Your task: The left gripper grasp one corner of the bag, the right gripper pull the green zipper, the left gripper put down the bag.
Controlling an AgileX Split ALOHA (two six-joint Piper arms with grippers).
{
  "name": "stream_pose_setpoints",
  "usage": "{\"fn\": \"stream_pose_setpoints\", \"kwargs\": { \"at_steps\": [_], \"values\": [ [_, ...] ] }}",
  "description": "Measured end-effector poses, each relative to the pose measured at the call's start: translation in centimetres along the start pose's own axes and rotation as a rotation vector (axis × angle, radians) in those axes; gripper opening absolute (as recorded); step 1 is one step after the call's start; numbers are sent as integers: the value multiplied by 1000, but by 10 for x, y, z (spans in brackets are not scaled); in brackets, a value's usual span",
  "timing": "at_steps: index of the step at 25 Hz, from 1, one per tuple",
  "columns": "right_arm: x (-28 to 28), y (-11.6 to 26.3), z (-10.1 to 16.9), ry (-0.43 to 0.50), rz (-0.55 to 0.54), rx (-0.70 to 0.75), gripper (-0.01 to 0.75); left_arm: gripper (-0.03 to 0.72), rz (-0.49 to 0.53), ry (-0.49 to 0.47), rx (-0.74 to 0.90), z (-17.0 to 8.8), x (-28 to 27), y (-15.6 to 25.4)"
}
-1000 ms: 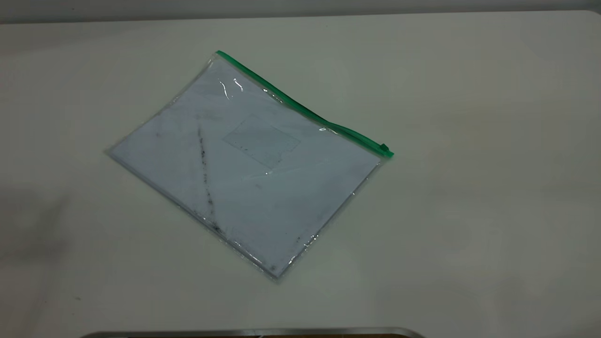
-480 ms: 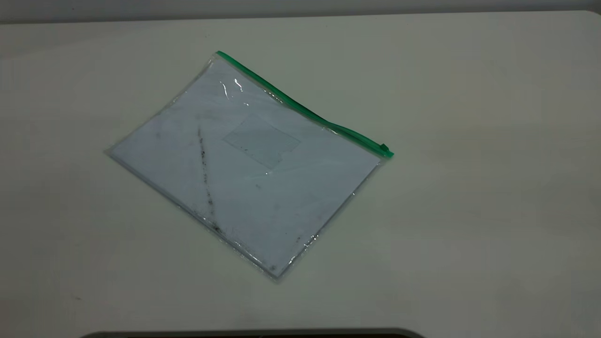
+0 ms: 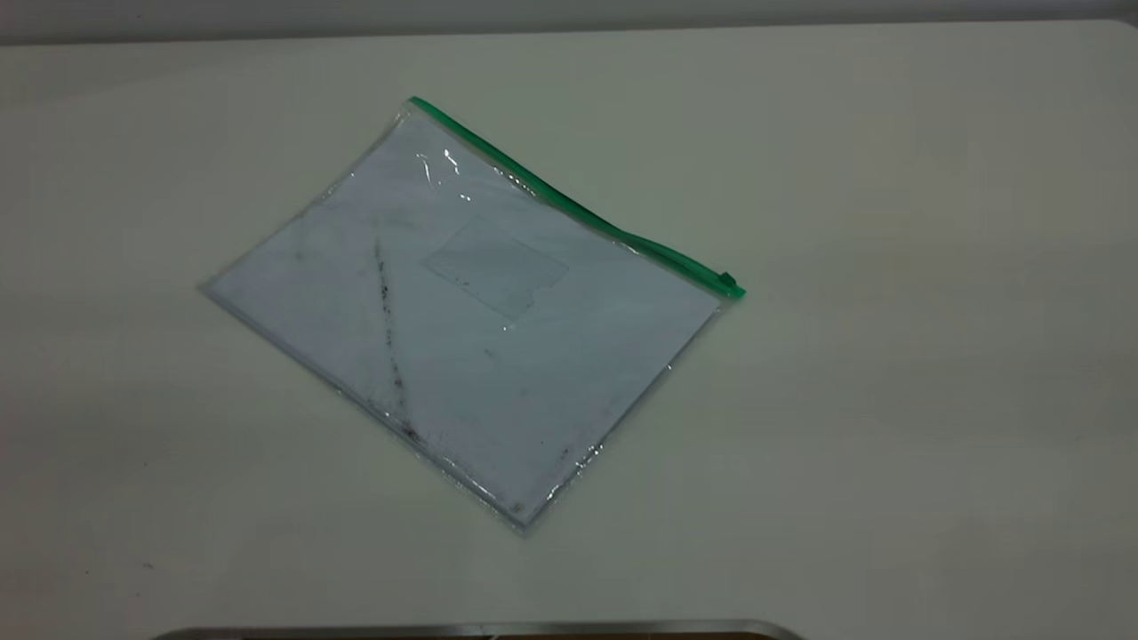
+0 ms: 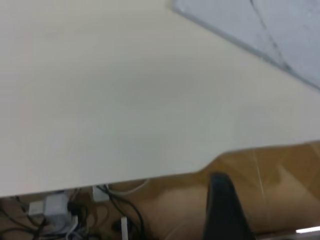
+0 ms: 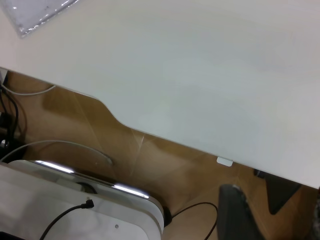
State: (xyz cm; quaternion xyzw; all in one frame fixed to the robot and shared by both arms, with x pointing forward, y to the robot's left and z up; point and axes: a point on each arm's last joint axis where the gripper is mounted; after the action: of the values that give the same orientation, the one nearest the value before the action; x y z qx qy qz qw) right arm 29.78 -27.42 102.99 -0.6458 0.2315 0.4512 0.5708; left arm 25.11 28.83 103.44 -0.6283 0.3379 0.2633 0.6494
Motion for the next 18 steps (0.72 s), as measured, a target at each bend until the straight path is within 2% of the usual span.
{"fn": "stream_pose_setpoints", "kwargs": {
  "at_steps": [6, 11, 18],
  "values": [
    [-6, 3, -2, 16, -49, 42, 413, 525, -8, -24, -95, 3, 0, 2],
    [-25, 20, -4, 104, -232, 156, 413, 525, -7, -2, -80, 4, -1, 3],
    [-47, 51, 6, 138, -483, 142, 413, 526, -8, -1, -82, 4, 0, 3]
  ]
}}
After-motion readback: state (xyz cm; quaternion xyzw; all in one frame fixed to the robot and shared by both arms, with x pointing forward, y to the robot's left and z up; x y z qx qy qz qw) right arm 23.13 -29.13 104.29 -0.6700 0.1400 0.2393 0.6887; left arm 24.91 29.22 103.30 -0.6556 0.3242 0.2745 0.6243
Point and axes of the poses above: a point on each arm's last joint axis where the gripper is mounted, x pointing out along that axis toward the gripper, z along the wrist's bending axis when the last joint is at zero, y = z × x
